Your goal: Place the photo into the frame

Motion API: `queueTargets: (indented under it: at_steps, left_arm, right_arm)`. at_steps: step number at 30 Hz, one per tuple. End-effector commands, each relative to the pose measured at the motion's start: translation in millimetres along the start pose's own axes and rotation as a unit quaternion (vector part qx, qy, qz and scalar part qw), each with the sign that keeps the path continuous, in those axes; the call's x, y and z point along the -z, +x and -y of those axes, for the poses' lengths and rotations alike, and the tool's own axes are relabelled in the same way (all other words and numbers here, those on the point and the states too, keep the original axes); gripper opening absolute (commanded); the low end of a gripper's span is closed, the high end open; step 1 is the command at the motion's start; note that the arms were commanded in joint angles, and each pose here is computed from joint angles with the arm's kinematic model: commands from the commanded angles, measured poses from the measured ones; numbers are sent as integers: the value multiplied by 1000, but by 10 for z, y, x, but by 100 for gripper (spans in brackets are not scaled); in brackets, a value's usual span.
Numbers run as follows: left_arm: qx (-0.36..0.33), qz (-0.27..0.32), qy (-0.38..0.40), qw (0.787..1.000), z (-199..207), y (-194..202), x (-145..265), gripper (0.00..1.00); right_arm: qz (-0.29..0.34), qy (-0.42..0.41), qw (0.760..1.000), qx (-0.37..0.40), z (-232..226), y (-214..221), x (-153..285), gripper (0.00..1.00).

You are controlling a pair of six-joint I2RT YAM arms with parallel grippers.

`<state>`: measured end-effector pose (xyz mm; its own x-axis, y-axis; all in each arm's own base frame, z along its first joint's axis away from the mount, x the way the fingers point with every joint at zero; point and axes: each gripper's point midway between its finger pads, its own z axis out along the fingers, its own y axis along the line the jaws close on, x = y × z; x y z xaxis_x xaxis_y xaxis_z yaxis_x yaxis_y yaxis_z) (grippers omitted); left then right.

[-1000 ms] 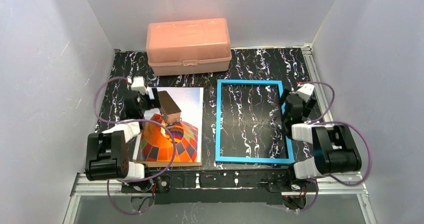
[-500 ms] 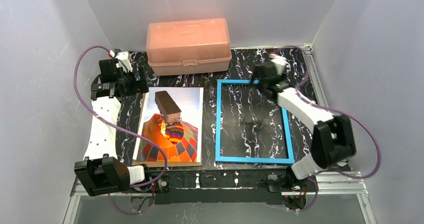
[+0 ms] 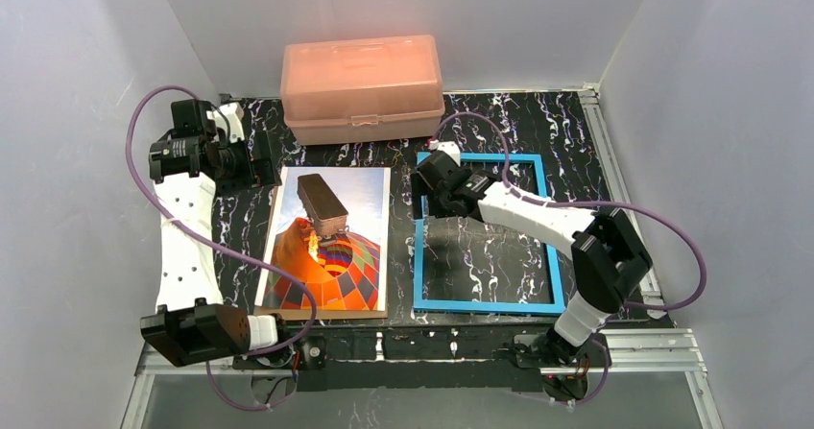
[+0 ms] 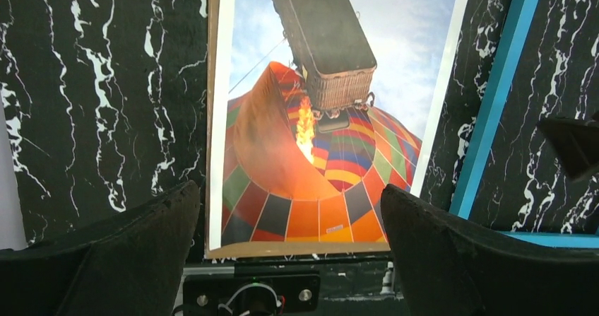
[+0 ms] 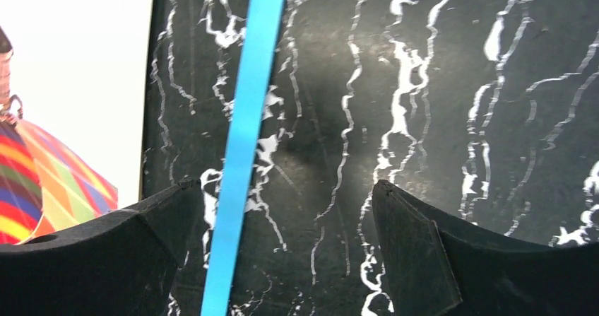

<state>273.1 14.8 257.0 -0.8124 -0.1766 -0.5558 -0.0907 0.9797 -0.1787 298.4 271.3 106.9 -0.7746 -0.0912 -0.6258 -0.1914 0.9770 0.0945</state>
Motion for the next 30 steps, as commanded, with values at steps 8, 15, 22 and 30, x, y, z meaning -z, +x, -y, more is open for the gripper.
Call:
queueTargets:
  at_steps: [8, 15, 22, 30]
  left_arm:
    - [-9, -83, 19, 996, 46, 370, 116, 98]
    - [-19, -88, 12, 996, 17, 443, 156, 99]
    - [-30, -94, 9, 995, 5, 494, 223, 98]
    - [-36, -93, 19, 995, 52, 481, 324, 98]
  right_arm:
    - [-31, -42, 999, 15, -481, 338, -310, 88]
    - [-46, -7, 999, 25, -423, 550, -496, 74]
    - [-57, 30, 998, 24, -365, 721, -601, 52]
    - [-52, 30, 998, 19, -484, 642, -566, 18]
